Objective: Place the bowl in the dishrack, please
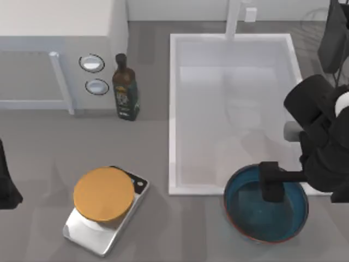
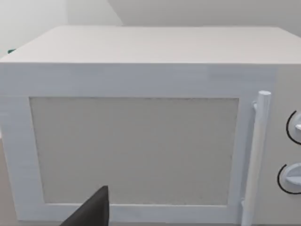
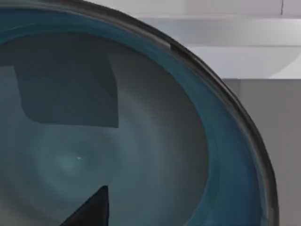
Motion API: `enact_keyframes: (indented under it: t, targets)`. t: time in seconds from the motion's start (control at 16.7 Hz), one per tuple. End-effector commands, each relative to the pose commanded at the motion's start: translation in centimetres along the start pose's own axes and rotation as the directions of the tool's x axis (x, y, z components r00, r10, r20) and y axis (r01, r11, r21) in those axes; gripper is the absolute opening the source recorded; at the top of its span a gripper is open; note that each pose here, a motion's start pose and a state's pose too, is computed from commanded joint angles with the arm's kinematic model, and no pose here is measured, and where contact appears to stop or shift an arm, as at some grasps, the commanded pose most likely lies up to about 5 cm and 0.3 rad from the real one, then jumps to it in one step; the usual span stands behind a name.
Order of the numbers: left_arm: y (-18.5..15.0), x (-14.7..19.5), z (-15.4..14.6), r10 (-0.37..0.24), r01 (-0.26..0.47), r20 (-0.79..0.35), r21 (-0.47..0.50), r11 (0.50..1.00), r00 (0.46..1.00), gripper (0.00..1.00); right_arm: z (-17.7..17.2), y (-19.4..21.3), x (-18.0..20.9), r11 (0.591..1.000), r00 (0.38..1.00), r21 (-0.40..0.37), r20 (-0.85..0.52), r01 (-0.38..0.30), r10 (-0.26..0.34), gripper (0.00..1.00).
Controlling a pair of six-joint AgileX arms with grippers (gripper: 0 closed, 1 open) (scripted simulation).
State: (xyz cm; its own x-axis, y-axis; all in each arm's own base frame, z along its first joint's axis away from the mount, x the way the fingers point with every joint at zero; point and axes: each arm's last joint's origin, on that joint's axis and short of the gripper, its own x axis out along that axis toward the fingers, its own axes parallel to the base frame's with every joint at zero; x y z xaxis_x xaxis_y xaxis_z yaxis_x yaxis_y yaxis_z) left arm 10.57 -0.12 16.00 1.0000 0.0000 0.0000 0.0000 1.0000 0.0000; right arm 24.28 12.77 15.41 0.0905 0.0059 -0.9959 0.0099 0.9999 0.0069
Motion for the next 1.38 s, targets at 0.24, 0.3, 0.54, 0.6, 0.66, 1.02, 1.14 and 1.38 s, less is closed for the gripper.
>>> enact_keyframes:
  t: [0.24, 0.3, 0.54, 0.6, 0.66, 1.02, 1.14, 1.38]
  targets:
    - [0.0, 0.0, 0.0, 0.000, 0.000, 0.000, 0.000, 1.000, 1.000, 1.00, -0.4, -0.2, 2.2, 1.000, 1.000, 0.000, -0.008, 0.004, -0.004, 1.00]
    - [0.0, 0.0, 0.0, 0.000, 0.000, 0.000, 0.000, 1.000, 1.000, 1.00, -0.4, -0.2, 2.2, 1.000, 1.000, 0.000, -0.008, 0.004, -0.004, 1.00]
    - [0.0, 0.0, 0.0, 0.000, 0.000, 0.000, 0.000, 1.000, 1.000, 1.00, -0.4, -0.2, 2.2, 1.000, 1.000, 0.000, -0.008, 0.004, -0.004, 0.85]
    - [0.0, 0.0, 0.0, 0.000, 0.000, 0.000, 0.000, 1.000, 1.000, 1.00, -0.4, -0.2, 2.2, 1.000, 1.000, 0.000, -0.008, 0.004, -0.004, 0.77]
    - [0.0, 0.0, 0.0, 0.000, 0.000, 0.000, 0.000, 1.000, 1.000, 1.00, -0.4, -0.2, 2.2, 1.000, 1.000, 0.000, -0.008, 0.004, -0.004, 0.70]
    - [0.0, 0.0, 0.0, 0.000, 0.000, 0.000, 0.000, 1.000, 1.000, 1.00, -0.4, -0.2, 2.2, 1.000, 1.000, 0.000, -0.008, 0.004, -0.004, 0.25]
    - [0.0, 0.0, 0.0, 0.000, 0.000, 0.000, 0.000, 1.000, 1.000, 1.00, -0.4, -0.2, 2.2, 1.000, 1.000, 0.000, -0.008, 0.004, -0.004, 0.10]
    - [0.0, 0.0, 0.0, 0.000, 0.000, 0.000, 0.000, 1.000, 1.000, 1.00, -0.4, -0.2, 2.2, 1.000, 1.000, 0.000, -0.008, 0.004, -0.004, 0.00]
